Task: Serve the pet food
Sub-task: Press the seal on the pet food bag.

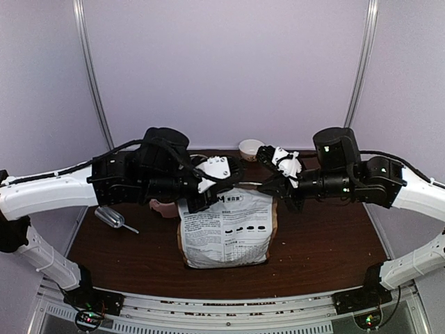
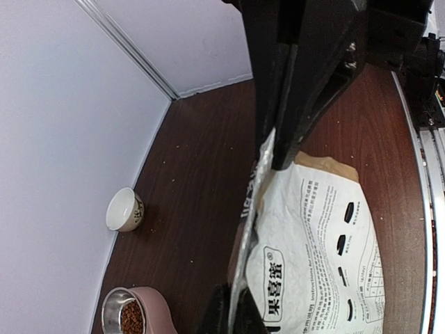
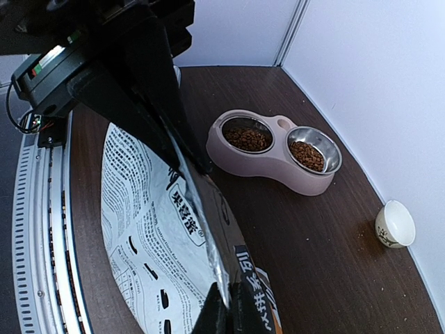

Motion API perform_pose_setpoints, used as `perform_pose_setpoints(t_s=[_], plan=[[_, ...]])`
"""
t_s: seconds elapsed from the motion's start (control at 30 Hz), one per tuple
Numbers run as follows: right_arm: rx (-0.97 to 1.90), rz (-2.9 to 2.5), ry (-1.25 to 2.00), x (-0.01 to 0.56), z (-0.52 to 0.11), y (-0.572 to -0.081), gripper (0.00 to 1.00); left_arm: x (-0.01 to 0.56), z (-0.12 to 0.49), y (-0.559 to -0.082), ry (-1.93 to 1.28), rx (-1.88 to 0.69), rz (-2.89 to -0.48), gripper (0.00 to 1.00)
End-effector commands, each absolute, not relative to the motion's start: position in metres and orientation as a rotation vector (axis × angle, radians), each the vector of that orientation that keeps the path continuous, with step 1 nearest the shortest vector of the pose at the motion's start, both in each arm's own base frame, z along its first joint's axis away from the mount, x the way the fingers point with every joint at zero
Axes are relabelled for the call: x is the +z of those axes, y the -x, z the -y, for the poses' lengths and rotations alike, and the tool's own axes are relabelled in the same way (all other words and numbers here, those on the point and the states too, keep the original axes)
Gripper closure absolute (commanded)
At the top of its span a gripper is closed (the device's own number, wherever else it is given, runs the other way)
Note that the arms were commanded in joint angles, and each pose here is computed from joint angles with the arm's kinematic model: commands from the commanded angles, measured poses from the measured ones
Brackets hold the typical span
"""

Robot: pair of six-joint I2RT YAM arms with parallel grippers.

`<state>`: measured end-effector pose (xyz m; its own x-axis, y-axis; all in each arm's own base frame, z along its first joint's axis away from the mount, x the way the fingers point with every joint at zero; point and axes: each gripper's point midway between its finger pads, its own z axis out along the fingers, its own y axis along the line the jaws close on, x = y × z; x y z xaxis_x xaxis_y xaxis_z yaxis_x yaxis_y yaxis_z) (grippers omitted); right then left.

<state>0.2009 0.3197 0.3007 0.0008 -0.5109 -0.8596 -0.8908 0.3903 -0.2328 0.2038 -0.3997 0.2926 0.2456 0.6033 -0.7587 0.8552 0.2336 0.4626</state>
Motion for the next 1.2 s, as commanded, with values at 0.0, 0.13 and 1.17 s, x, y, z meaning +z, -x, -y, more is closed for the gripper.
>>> perform_pose_setpoints(t_s=[0.0,0.13,1.17], plan=[[0.368,-1.742,1.2,0.292,-0.284,-0.205,1.0,0.269,0.328,-0.24,-1.383,0.008,-1.635,1.0],[0.4,-1.759,1.218,0.279,-0.289,-0.201,1.0,0.26,0.328,-0.239,-1.382,-0.004,-1.638,1.0],[0.448,-1.817,1.245,0.255,-0.296,-0.19,1.0,0.233,0.328,-0.221,-1.394,-0.133,-1.684,0.91]])
